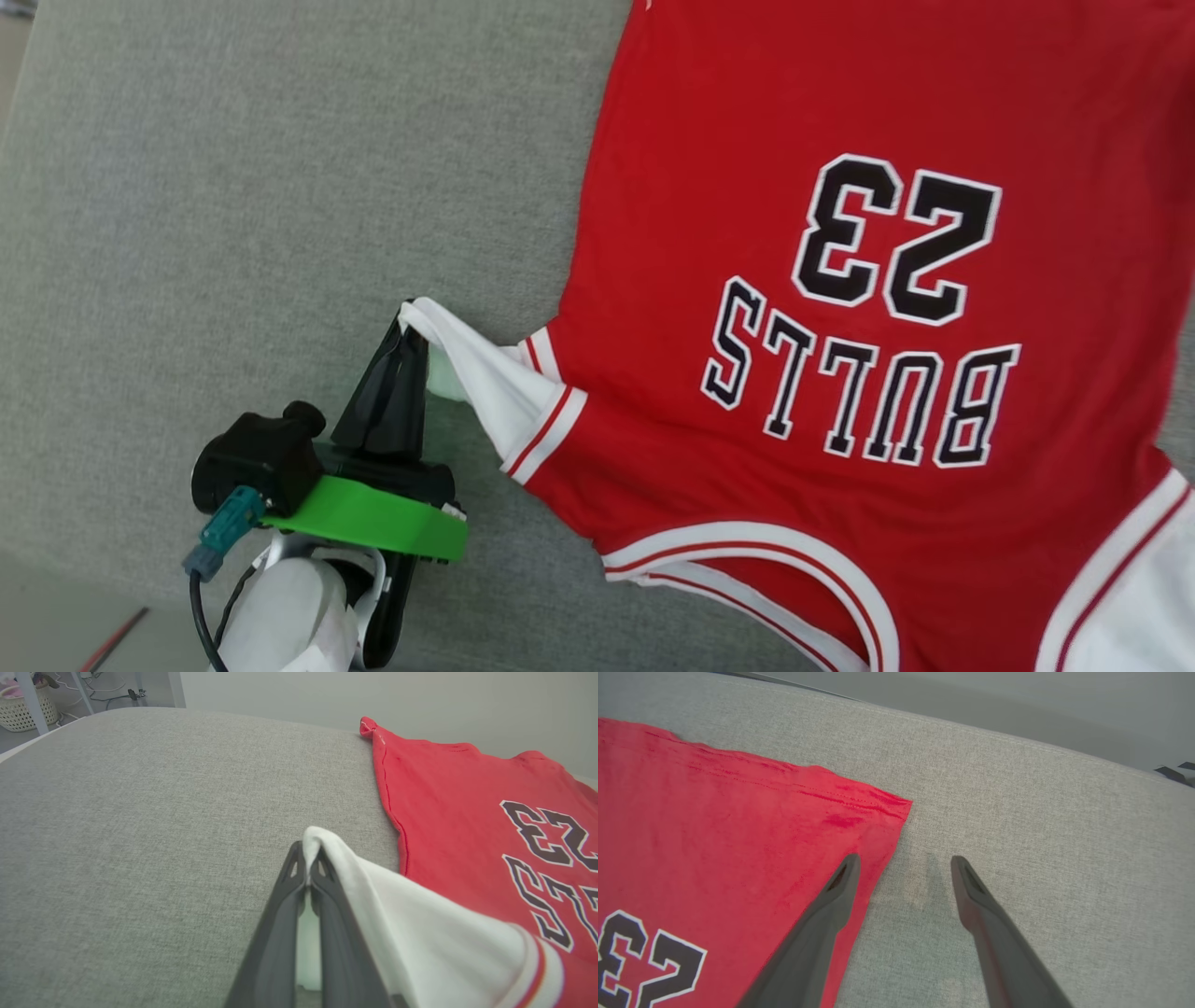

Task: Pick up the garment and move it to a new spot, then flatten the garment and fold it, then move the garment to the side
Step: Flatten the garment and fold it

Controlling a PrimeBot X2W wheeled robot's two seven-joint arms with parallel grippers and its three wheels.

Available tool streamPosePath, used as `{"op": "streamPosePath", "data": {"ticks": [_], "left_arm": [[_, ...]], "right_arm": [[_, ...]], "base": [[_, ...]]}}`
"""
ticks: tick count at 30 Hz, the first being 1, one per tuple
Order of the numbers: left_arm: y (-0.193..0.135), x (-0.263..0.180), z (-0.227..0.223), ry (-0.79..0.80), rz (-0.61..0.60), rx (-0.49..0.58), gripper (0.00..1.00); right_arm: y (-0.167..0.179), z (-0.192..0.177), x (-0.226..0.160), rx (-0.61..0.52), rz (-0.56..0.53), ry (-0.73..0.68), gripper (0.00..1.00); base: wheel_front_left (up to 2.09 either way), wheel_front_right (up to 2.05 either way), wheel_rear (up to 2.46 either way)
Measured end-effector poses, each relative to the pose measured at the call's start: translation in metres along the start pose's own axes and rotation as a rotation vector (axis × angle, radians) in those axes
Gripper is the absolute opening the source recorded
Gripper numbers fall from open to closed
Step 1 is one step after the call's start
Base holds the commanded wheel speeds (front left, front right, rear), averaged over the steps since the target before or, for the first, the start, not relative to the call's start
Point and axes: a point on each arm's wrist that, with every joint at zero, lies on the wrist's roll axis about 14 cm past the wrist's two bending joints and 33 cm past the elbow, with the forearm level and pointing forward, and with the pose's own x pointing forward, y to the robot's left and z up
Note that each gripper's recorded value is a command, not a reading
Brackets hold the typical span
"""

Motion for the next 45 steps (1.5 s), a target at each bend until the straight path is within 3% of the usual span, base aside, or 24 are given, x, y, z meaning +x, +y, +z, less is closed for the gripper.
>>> {"op": "streamPosePath", "data": {"ticks": [7,12,13,14,20,25,32,41,42,45], "left_arm": [[0.016,0.002,-0.014,0.033,0.052,0.004,0.00],[0.025,-0.002,-0.023,0.058,0.085,0.020,0.00],[0.026,-0.003,-0.023,0.061,0.088,0.022,0.00],[0.027,-0.003,-0.023,0.062,0.091,0.023,0.00],[0.031,-0.006,-0.019,0.050,0.098,0.030,0.00],[0.029,-0.011,-0.011,0.030,0.094,0.030,0.00],[0.025,-0.031,-0.006,0.026,0.093,0.020,0.00],[0.015,-0.047,-0.001,0.017,0.045,0.041,0.00],[0.009,-0.047,0.004,0.001,0.024,0.049,0.00],[0.005,-0.049,0.008,-0.011,0.015,0.043,0.00]], "right_arm": [[0.023,-0.035,0.066,0.008,0.060,0.136,1.00],[0.022,-0.048,0.086,-0.010,0.053,0.173,1.00],[0.023,-0.048,0.087,-0.007,0.060,0.173,0.94],[0.023,-0.046,0.087,-0.008,0.059,0.166,0.00],[0.024,-0.029,0.076,0.004,0.064,0.065,0.00],[0.031,-0.017,0.055,-0.061,0.065,-0.013,0.00],[0.029,0.001,-0.004,-0.153,0.074,-0.168,0.00],[0.015,-0.048,-0.079,-0.234,0.068,-0.200,0.00],[0.005,-0.066,-0.102,-0.220,0.043,-0.219,0.00],[-0.004,-0.090,-0.122,-0.180,0.025,-0.221,0.00]], "base": [[0.00,0.00,0.00],[0.00,0.00,0.00],[0.00,0.00,0.00],[0.00,0.00,0.00],[0.00,0.00,0.00],[0.00,0.00,0.00],[0.00,0.00,0.00],[0.00,0.00,0.00],[0.00,0.00,0.00],[0.00,0.00,0.00]]}}
